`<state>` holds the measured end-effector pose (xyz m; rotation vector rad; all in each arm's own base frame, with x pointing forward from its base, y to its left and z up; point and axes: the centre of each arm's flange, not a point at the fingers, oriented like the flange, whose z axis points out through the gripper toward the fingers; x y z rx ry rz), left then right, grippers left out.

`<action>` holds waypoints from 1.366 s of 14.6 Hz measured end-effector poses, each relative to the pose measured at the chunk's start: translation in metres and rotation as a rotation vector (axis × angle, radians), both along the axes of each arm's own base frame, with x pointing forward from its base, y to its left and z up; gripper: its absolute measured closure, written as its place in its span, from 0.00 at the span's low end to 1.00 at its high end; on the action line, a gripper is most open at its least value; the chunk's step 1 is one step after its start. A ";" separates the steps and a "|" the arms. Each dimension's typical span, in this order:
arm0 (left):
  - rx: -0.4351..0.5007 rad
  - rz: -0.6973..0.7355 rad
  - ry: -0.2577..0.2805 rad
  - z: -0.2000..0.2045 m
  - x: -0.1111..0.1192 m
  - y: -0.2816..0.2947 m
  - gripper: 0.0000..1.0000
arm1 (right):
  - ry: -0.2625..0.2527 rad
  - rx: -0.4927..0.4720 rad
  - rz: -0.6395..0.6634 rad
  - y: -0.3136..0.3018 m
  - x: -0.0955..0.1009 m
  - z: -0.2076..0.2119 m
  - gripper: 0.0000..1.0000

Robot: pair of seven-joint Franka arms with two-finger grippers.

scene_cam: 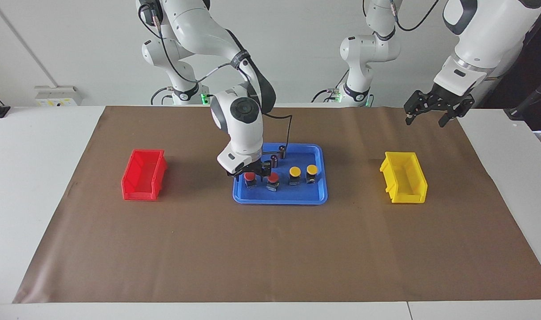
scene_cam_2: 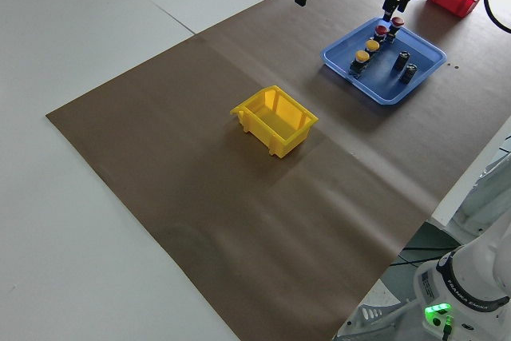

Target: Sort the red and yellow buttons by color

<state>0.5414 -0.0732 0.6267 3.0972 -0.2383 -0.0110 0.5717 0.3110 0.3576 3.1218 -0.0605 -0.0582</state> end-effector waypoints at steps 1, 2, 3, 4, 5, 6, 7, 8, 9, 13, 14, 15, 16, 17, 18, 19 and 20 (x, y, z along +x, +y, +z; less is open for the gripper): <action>0.000 0.000 0.000 0.000 0.000 0.000 0.00 | 0.007 -0.004 0.000 -0.001 -0.002 -0.003 0.20; 0.000 0.000 0.000 0.000 0.000 0.000 0.00 | 0.012 -0.006 0.000 -0.002 -0.003 -0.006 0.24; 0.000 0.000 0.000 0.000 0.000 0.000 0.00 | 0.015 -0.008 0.000 -0.003 -0.005 -0.008 0.29; 0.000 0.000 0.000 0.000 0.000 0.000 0.00 | 0.016 -0.009 0.000 -0.003 -0.006 -0.009 0.30; 0.000 0.000 0.001 0.000 0.000 0.000 0.00 | 0.017 -0.009 0.000 -0.004 -0.007 -0.010 0.35; 0.001 0.001 0.006 -0.001 -0.001 0.001 0.00 | 0.019 -0.010 0.001 -0.004 -0.008 -0.010 0.35; 0.002 0.002 0.015 -0.001 -0.001 0.002 0.00 | 0.020 -0.010 0.002 -0.003 -0.009 -0.010 0.41; 0.003 0.006 0.021 -0.002 -0.002 0.004 0.00 | 0.021 -0.010 0.004 -0.002 -0.011 -0.010 0.41; 0.003 0.013 0.022 -0.002 -0.001 0.008 0.00 | 0.023 -0.009 0.007 -0.001 -0.012 -0.011 0.41; 0.001 0.027 0.009 -0.009 0.001 0.008 0.00 | 0.024 -0.008 0.016 0.003 -0.017 -0.012 0.43; -0.002 0.043 -0.017 -0.016 0.004 0.003 0.00 | 0.023 -0.007 0.020 0.005 -0.018 -0.012 0.44; -0.004 0.053 -0.039 -0.027 0.004 -0.007 0.00 | 0.023 -0.007 0.022 0.006 -0.019 -0.012 0.55; -0.007 0.059 -0.050 -0.042 0.001 -0.023 0.00 | 0.020 -0.005 0.020 0.005 -0.018 -0.011 0.59; -0.008 0.069 -0.054 -0.055 -0.003 -0.041 0.00 | 0.013 -0.002 0.016 0.004 -0.015 -0.006 0.59; -0.010 0.075 -0.055 -0.065 -0.007 -0.059 0.00 | 0.008 0.000 0.010 0.000 -0.010 0.005 0.59; -0.012 0.075 -0.054 -0.072 -0.011 -0.076 0.00 | 0.014 -0.002 0.005 -0.007 -0.002 0.021 0.59; -0.014 0.077 -0.056 -0.075 -0.014 -0.088 0.00 | 0.023 -0.004 0.013 -0.021 0.007 0.044 0.59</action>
